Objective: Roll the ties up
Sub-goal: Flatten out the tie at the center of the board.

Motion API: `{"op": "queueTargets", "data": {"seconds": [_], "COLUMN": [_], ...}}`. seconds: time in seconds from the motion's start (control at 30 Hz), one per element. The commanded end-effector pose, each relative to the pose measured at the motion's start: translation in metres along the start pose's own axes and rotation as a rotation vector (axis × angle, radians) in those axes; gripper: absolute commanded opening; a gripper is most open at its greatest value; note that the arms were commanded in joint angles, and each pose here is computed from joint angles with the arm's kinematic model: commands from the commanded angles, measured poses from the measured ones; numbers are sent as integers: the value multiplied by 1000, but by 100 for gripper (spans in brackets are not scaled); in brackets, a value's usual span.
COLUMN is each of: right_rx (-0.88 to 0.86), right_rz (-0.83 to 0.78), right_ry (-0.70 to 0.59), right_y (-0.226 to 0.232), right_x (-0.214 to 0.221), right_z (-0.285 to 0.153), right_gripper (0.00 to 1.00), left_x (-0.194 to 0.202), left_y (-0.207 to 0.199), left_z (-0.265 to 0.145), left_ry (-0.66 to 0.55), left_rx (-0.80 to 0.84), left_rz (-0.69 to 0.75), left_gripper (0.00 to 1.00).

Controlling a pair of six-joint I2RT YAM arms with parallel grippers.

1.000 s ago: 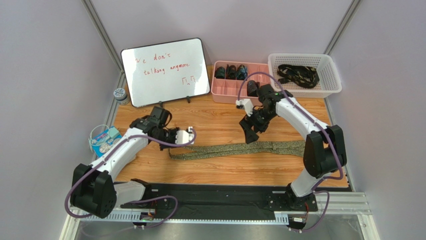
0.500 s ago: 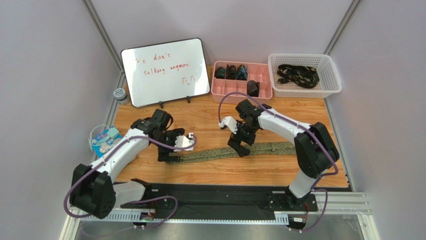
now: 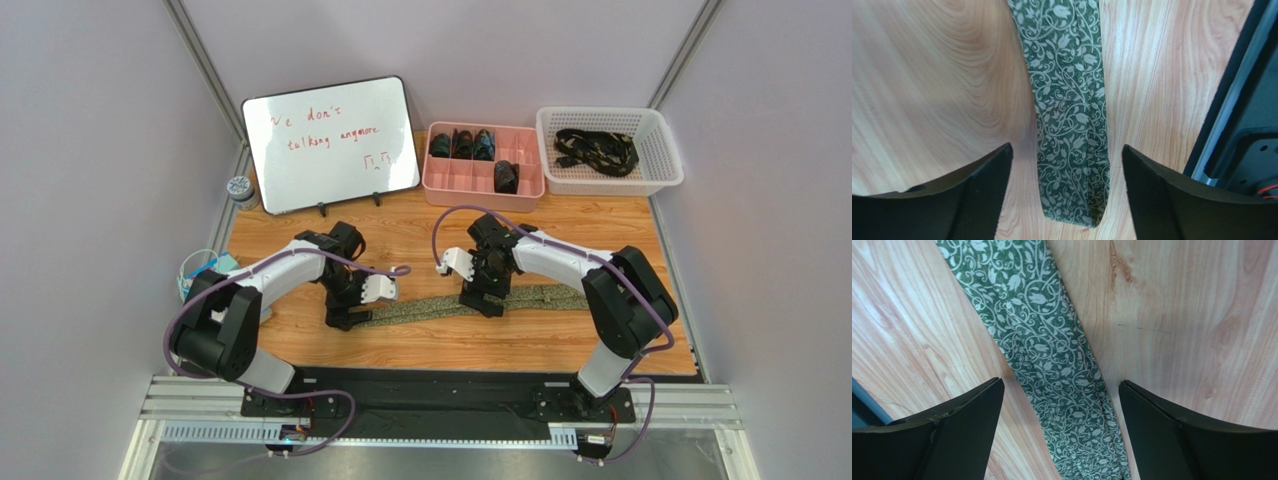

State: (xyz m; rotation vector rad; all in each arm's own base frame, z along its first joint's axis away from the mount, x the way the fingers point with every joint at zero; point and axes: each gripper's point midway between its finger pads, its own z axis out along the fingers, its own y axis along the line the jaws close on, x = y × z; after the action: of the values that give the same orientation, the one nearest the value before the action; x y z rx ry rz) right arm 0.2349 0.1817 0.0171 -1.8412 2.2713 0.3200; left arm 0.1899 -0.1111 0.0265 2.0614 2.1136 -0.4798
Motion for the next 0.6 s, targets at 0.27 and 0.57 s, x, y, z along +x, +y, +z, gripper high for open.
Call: {"op": "queueTargets", "data": {"seconds": [0.27,0.57], "right_rx": [81,95], "right_rz": [55,46], "right_ry": [-29,-22], "right_y": [-12,-15], "right_x": [-5,14], "right_z": [19,10], "right_gripper": [83,68], "left_x": [21,7], "left_y": [45,69], "left_z": [7,0], "left_ry": [98,58], "left_rx": [-297,-375], "left_rz": [143,82], "left_gripper": [60,17]}}
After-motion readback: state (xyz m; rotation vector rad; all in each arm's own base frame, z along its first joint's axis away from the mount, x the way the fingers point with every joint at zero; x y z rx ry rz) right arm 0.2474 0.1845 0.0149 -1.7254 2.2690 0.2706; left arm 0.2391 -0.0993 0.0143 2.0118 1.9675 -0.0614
